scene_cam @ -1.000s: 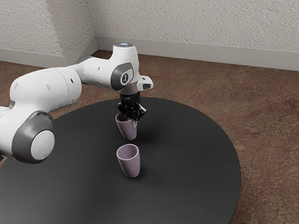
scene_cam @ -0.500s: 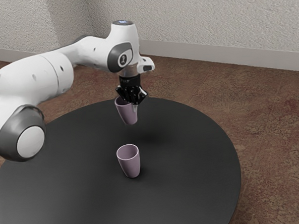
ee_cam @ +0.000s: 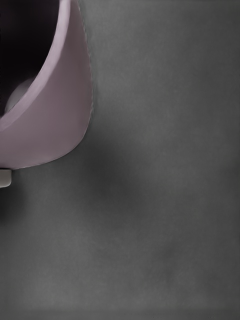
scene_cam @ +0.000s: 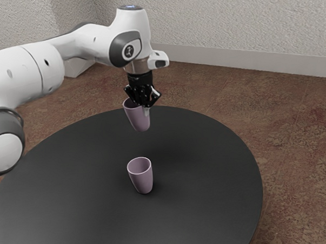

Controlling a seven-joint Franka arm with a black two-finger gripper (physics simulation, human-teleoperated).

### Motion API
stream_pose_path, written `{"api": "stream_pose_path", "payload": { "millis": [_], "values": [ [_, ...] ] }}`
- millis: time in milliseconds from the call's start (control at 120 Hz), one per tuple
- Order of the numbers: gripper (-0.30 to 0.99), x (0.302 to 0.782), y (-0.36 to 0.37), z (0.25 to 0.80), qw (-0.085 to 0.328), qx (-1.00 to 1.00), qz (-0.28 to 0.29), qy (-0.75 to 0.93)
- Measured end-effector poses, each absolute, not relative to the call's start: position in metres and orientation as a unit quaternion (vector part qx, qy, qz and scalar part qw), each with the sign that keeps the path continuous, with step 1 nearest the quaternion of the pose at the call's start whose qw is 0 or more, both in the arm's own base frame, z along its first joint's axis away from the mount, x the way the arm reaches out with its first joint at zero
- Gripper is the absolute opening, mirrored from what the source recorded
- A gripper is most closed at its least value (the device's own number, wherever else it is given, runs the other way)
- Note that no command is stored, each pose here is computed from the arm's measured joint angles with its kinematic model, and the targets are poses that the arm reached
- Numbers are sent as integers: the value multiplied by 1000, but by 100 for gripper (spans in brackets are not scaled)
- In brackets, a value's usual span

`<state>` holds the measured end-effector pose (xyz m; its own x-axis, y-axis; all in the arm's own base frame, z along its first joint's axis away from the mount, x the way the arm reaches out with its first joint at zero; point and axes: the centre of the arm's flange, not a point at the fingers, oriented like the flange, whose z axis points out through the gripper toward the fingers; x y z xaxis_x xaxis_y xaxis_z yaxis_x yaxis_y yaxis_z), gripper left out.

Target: Place the left cup onto the right cup

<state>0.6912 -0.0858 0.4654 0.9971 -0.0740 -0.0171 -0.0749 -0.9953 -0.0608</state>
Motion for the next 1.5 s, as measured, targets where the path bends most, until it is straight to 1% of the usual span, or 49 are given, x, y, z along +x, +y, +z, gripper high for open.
{"api": "stream_pose_path", "payload": {
  "millis": [275,950,1500],
  "values": [
    [-9,663,-116,461,29,-998,28,54],
    [-9,588,-133,466,29,-997,56,38],
    [-9,580,-132,445,37,-998,58,12]
  ]
}}
